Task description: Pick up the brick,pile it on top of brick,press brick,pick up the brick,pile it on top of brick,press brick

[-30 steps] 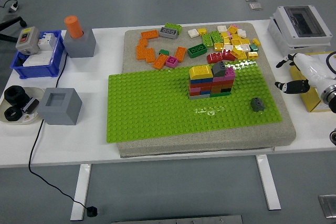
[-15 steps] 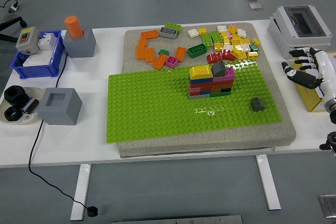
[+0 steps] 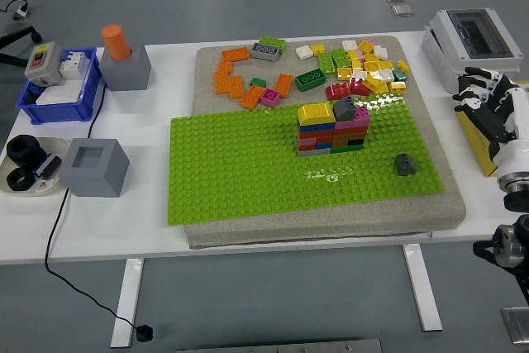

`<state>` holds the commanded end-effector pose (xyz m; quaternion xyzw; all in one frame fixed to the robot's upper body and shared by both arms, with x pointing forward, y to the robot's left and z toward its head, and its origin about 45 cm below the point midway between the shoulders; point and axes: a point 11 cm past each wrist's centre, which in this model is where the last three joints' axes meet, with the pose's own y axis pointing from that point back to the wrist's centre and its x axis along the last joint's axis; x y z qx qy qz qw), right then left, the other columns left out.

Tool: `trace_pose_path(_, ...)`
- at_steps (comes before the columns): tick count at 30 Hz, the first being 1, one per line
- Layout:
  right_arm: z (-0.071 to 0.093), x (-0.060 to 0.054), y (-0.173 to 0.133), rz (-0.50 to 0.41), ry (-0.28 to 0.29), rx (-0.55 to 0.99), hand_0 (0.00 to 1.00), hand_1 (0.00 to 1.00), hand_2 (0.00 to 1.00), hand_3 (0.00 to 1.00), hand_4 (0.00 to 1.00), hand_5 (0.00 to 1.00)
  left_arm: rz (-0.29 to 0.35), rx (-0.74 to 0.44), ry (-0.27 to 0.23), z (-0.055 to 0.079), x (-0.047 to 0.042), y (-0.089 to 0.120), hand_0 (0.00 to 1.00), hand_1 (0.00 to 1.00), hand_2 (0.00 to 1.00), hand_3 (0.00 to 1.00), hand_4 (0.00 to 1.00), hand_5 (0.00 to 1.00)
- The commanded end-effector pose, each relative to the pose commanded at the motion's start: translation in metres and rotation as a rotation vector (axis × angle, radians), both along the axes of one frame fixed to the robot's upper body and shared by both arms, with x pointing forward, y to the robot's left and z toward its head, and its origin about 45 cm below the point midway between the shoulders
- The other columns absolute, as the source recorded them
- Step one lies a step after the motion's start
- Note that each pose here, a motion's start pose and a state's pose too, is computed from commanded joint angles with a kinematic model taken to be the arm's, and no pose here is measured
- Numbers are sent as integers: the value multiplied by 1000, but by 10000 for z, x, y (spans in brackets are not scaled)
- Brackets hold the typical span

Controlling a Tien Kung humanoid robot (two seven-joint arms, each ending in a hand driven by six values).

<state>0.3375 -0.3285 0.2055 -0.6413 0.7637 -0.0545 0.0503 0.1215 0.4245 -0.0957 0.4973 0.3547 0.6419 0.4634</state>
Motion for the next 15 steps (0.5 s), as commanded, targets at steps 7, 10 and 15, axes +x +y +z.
trace_pose_path(7,-212,-35,37,-9,48,186,388,416,587,576,623,303,24,-5,16,-31,-122,0,630,585,550,584,571,289)
trace_pose_path(10,-236,-41,31,-14,58,218,388,416,587,576,623,303,36,-12,25,-57,-194,-27,630,585,550,584,571,289)
trace_pose_path(15,-199,-35,2,-18,53,195,388,415,587,574,620,305,57,-19,38,-89,-314,-45,630,586,550,584,572,289)
